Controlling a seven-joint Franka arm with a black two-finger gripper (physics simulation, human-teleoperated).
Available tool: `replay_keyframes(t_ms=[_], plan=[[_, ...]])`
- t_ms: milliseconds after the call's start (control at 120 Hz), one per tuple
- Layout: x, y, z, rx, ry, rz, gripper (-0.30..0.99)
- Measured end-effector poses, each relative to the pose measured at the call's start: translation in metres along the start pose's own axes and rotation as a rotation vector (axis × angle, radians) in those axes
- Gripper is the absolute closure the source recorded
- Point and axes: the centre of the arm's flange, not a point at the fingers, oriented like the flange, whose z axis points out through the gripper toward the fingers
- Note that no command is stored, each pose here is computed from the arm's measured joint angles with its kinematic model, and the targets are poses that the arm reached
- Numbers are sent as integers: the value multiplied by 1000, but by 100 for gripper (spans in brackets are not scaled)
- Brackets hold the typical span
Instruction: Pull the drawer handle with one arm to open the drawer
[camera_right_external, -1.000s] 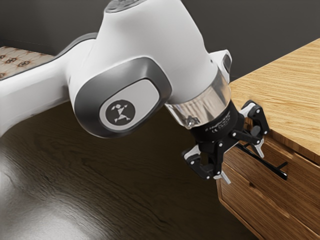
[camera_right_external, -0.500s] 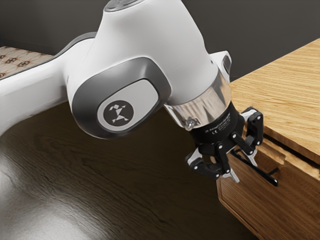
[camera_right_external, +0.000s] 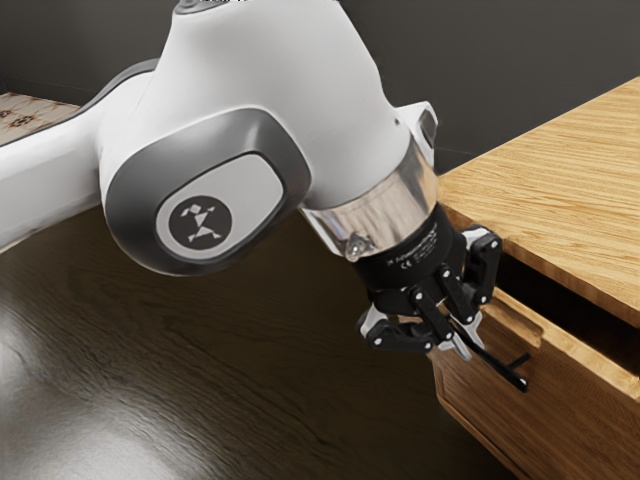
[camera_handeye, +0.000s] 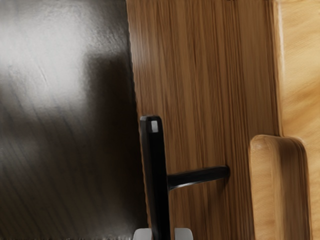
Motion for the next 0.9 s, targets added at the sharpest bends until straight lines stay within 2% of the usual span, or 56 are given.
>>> replay_keyframes(t_ms=[900], plan=[[-14, -57, -20, 9, -18, -4, 79]])
